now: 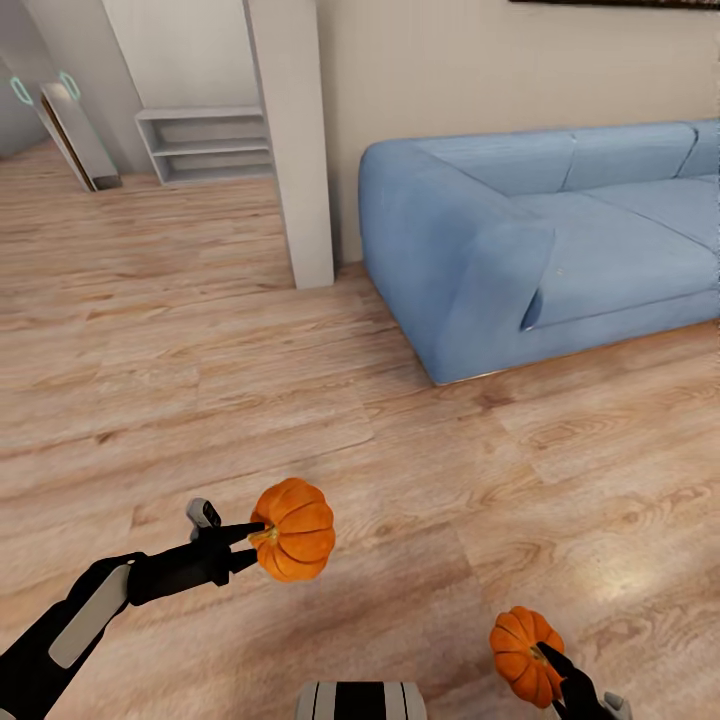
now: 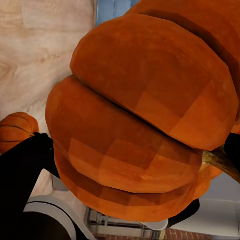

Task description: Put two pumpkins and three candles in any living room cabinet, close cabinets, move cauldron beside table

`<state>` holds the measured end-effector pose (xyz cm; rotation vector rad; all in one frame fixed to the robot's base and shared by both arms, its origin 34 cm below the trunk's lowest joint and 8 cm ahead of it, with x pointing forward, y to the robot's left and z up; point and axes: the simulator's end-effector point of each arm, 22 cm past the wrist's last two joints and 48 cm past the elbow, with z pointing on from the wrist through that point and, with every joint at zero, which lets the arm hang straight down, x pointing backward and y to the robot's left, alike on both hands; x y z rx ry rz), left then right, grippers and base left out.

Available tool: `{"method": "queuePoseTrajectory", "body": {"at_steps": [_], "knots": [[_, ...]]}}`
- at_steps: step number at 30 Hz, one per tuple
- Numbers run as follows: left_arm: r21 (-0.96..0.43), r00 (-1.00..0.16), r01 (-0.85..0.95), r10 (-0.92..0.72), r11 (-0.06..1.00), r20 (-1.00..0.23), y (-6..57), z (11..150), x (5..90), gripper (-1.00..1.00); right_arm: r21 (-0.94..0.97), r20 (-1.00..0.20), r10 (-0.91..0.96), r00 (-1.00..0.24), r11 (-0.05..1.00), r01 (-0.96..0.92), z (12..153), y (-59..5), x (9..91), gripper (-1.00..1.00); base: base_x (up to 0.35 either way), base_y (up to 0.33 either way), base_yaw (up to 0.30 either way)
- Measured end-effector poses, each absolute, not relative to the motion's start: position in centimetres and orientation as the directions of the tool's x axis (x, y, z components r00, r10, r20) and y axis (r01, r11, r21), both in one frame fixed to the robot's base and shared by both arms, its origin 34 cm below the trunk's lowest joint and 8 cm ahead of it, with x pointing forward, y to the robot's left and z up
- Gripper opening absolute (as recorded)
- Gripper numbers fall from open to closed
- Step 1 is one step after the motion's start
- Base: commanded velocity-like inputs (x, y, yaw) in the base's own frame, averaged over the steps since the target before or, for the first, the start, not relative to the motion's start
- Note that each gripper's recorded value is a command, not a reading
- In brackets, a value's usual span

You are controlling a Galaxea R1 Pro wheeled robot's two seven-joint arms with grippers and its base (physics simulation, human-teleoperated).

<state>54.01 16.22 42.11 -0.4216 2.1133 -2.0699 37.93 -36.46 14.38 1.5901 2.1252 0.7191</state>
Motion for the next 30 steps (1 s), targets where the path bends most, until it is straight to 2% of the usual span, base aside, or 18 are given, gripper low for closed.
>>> {"method": "queuePoseTrajectory", "body": {"at_steps": [9, 14, 17, 21, 24, 30], "knots": [[-0.998, -0.951, -0.056, -0.304, 0.005, 0.051, 16.2, 43.9, 54.2, -1.00, 0.662, -0.015, 0.960, -0.279, 0.218, 0.717, 16.1, -36.4, 39.8, -1.00, 0.000, 0.000, 0.000], [-0.999, -0.953, -0.036, -0.303, 0.005, 0.033, 16.1, 44.9, 54.3, -1.00, 0.798, -0.026, 0.951, -0.309, 0.206, 0.567, 20.3, -35.0, 45.1, -1.00, 0.000, 0.000, 0.000], [-1.000, -0.953, -0.024, -0.302, 0.002, 0.022, 15.9, 45.5, 54.3, -1.00, 0.873, -0.016, 0.941, -0.339, 0.179, 0.454, 24.1, -33.4, 49.5, -1.00, 0.000, 0.000, 0.000], [-1.000, -0.953, -0.007, -0.302, 0.002, 0.006, 15.8, 46.2, 54.4, -1.00, 0.898, -0.005, 0.935, -0.356, 0.161, 0.410, 25.8, -32.7, 50.7, -1.00, 0.000, 0.000, 0.000], [-1.000, -0.954, 0.006, -0.301, 0.005, -0.007, 15.9, 46.8, 54.4, -1.00, 0.935, 0.046, 0.924, -0.380, 0.094, 0.342, 28.2, -31.5, 51.4, -1.00, 0.000, 0.000, -0.033], [-0.999, -0.953, 0.032, -0.302, 0.012, -0.034, 16.1, 48.1, 54.5, -1.00, 0.952, 0.056, 0.924, -0.378, 0.065, 0.299, 30.0, -31.3, 52.1, -1.00, 0.000, 0.000, -0.175]]}}
